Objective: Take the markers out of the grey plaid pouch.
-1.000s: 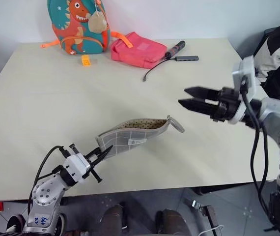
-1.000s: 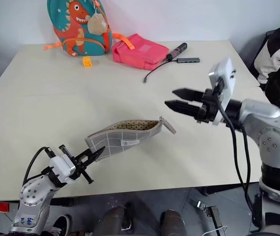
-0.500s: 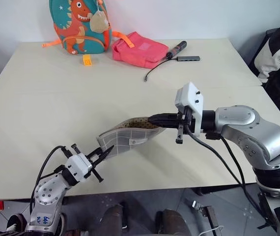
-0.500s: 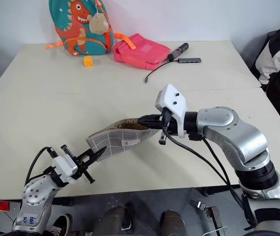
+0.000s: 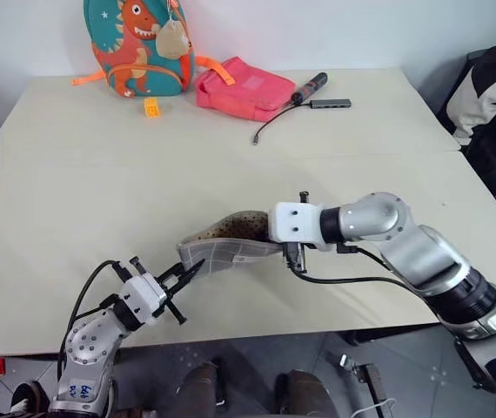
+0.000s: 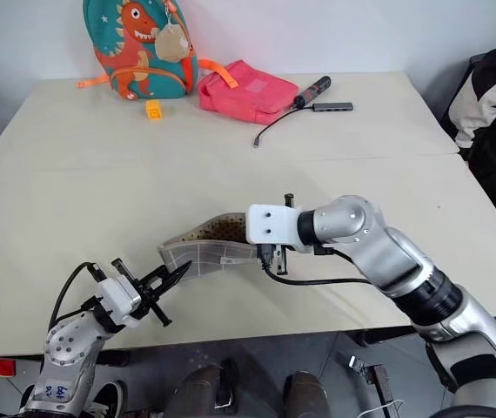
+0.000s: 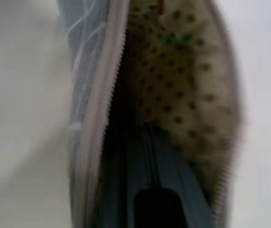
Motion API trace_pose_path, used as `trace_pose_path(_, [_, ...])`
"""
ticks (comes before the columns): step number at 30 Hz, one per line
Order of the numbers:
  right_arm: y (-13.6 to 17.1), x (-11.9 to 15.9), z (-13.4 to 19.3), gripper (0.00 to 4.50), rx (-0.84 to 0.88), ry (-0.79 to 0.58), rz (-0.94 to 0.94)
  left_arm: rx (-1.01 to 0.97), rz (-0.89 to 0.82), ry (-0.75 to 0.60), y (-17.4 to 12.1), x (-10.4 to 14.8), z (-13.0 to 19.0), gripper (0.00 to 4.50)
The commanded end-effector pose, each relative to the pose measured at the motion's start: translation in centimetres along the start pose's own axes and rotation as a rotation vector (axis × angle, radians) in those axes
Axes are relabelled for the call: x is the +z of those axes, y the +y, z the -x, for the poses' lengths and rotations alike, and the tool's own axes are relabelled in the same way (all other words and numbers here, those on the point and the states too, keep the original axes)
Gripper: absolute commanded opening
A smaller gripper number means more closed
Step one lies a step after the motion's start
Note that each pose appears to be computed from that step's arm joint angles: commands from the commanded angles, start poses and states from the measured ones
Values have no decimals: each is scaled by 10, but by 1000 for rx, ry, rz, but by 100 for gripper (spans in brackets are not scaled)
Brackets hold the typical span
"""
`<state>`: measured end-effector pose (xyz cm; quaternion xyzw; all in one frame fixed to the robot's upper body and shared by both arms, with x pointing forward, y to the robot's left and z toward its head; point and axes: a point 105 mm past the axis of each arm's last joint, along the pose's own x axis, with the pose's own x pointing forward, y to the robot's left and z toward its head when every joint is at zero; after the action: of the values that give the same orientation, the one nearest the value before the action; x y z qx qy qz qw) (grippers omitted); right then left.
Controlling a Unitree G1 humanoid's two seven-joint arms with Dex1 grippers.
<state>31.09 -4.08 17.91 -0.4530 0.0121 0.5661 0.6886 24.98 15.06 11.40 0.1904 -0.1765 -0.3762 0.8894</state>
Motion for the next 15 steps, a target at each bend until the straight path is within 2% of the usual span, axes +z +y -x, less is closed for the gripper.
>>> trace_pose_path(1, [-4,6,-6,2,-5,0,54,-11,-27,-19,-3,5,-1,0])
trace_pose_path(4, [-6,8,-12,2,4,10,66,0,-18,-20,-2,5,-1,0])
trace_pose_path(6, [-8,13,-14,37,10,-7,66,-3,-18,-20,-4,5,-2,0])
trace_pose_path(8, [-6,14,-14,93,29,-8,61,-2,-17,-21,-4,6,-2,0])
trace_pose_path(15, [-3,15,-9,330,54,1,66,11,-6,-17,-4,5,0,0])
